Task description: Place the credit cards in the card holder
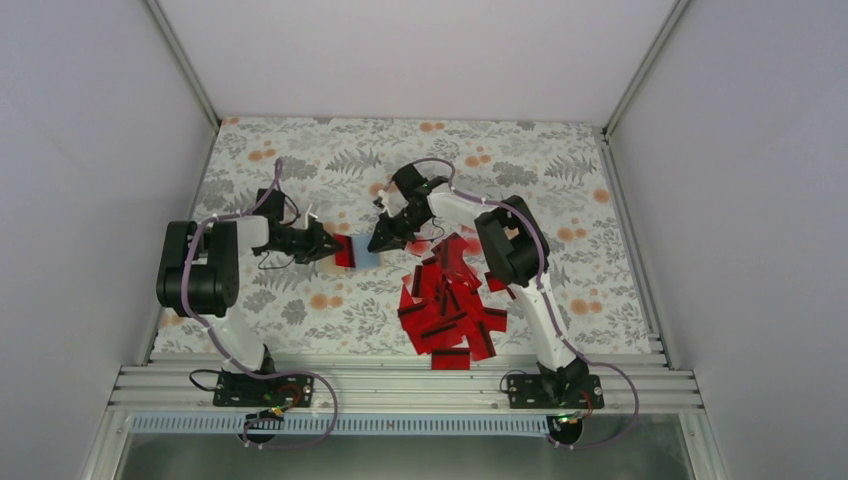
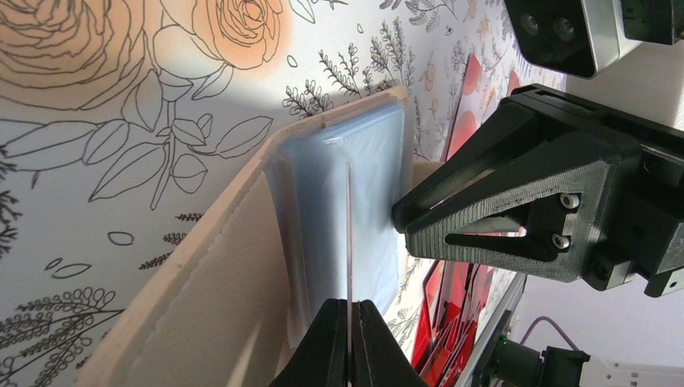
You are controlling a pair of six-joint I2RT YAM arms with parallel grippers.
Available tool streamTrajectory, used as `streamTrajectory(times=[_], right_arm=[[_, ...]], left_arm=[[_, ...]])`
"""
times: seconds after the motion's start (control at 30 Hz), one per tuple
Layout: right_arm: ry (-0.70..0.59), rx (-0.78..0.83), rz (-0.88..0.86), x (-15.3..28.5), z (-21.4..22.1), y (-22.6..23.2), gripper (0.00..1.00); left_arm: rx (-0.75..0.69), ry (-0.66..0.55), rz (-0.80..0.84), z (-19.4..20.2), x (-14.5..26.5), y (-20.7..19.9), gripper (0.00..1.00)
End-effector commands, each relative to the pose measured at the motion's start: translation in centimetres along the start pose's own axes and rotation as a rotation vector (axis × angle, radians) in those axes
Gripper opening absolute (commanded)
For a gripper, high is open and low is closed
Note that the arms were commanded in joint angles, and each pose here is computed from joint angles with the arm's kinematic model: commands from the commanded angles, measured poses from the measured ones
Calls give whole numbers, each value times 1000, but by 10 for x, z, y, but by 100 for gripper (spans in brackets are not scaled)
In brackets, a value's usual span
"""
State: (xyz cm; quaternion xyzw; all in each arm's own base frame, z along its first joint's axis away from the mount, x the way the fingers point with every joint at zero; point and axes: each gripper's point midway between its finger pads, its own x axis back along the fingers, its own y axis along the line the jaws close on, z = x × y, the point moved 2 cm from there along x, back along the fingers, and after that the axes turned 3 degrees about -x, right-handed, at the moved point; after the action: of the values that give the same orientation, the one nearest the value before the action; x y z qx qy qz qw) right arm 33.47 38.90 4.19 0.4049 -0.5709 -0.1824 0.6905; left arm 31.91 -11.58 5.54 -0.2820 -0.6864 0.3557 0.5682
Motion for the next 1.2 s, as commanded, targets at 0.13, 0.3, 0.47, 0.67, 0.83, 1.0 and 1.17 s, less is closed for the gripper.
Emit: streamTrajectory(times=[0.13, 0.3, 0.47, 0.67, 0.83, 1.0, 1.17], right_arm=[[-31, -2, 25, 20, -2, -1, 15], [-54, 31, 64, 34, -3, 2, 20], [-63, 55, 94, 44, 0, -1, 22], [-60, 65, 125, 44, 2, -14, 19], [-47, 62, 126, 36, 4, -26, 15], [-21, 48, 96, 29, 10, -33, 12], [-10, 45, 71, 25, 11, -33, 11]], left_arm=[[5, 12, 14, 5, -12, 2, 2], [5, 9, 1, 5, -17, 2, 2], [4, 0, -13, 1, -21, 0, 2], [6, -10, -37, -4, -23, 2, 2], [6, -21, -61, -10, -24, 3, 2], [10, -32, -68, -15, -25, 3, 2], [9, -31, -68, -17, -31, 3, 2]])
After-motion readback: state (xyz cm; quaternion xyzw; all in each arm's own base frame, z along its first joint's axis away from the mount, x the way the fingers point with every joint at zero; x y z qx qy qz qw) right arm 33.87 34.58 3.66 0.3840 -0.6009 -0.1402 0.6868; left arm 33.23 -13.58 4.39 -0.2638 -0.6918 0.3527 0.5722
